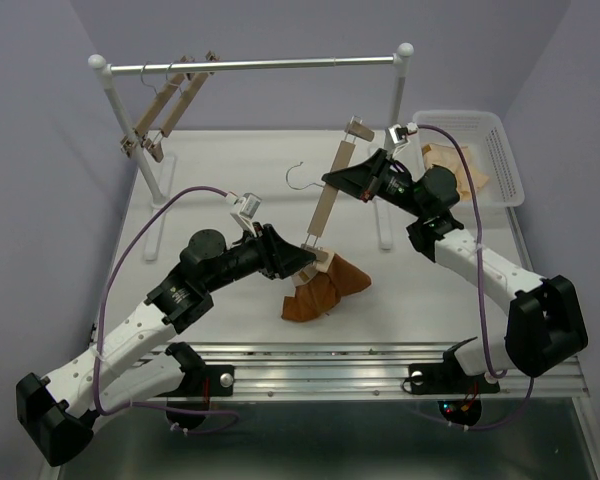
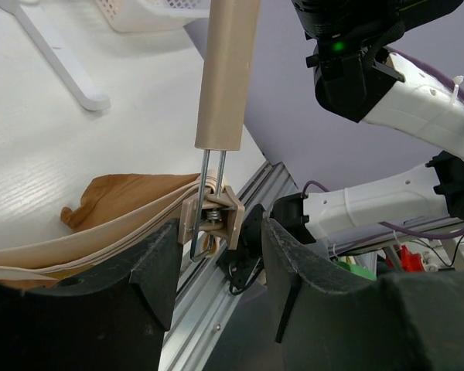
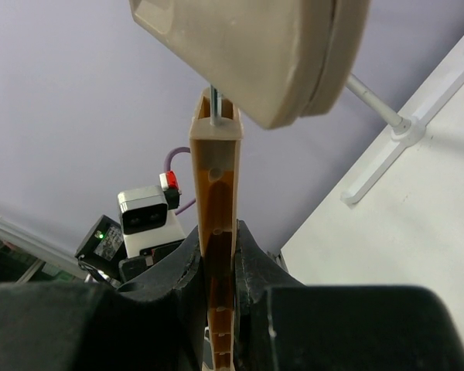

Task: Remove the underwear clipped to the hanger

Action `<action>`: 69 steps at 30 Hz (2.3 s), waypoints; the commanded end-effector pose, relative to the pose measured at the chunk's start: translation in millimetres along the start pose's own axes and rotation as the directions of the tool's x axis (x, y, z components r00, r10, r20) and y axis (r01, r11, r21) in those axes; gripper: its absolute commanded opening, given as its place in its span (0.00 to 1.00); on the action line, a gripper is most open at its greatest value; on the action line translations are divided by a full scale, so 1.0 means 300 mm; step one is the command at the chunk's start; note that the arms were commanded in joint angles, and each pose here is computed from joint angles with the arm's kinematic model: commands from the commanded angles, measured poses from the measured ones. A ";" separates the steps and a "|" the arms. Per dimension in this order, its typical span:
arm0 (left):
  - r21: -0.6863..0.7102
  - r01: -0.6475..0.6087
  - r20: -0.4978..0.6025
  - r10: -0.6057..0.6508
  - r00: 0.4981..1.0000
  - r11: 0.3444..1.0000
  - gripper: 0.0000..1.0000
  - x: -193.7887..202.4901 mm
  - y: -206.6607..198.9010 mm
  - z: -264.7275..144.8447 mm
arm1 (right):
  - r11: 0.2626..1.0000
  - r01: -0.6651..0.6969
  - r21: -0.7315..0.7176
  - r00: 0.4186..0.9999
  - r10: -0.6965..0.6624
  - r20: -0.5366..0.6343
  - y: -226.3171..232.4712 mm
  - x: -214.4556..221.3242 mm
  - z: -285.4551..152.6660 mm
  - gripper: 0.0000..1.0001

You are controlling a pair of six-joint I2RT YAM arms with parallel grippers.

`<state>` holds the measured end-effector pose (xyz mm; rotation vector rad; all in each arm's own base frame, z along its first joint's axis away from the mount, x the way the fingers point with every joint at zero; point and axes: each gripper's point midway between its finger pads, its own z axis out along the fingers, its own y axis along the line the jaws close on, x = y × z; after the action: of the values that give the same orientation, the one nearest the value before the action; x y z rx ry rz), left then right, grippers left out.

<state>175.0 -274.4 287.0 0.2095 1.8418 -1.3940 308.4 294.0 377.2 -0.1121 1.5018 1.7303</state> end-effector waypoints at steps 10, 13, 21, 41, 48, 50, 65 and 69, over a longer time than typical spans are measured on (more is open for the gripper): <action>0.088 -0.038 0.116 0.028 0.993 0.995 0.48 -0.123 -0.107 0.002 | 0.992 0.057 -0.113 0.998 -0.054 0.031 0.117 -0.049 0.000 0.01; 0.086 -0.035 0.118 0.024 0.993 0.996 0.46 -0.126 -0.105 0.009 | 0.992 0.048 -0.119 0.998 -0.045 0.034 0.120 -0.047 -0.003 0.01; 0.071 -0.023 0.131 0.013 0.991 0.997 0.35 -0.134 -0.092 0.016 | 0.993 0.030 -0.117 0.999 -0.025 0.046 0.112 -0.041 -0.015 0.01; 0.009 0.016 0.218 -0.018 0.976 1.000 0.00 -0.167 -0.052 -0.031 | 0.995 0.022 -0.100 0.999 -0.019 0.028 0.081 -0.036 0.002 0.01; -0.021 0.041 0.158 -0.037 0.987 0.999 0.33 -0.144 -0.030 0.003 | 0.993 0.085 -0.084 0.996 -0.082 0.034 0.092 -0.047 0.001 0.01; -0.018 0.039 0.147 -0.036 0.988 0.999 0.49 -0.139 -0.030 0.012 | 0.993 0.086 -0.078 0.996 -0.083 0.035 0.093 -0.047 -0.002 0.01; -0.001 0.025 0.150 -0.025 0.988 1.000 0.54 -0.146 -0.037 -0.002 | 0.994 0.074 -0.084 0.997 -0.073 0.018 0.093 -0.041 0.002 0.01; 0.052 0.011 0.110 -0.017 0.994 0.999 0.62 -0.117 -0.057 -0.001 | 0.995 0.055 -0.083 0.998 -0.054 0.016 0.091 -0.043 0.007 0.01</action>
<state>199.5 -266.4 292.1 0.0542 1.8402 -1.3538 310.5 294.3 367.0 -0.1200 1.5195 1.7325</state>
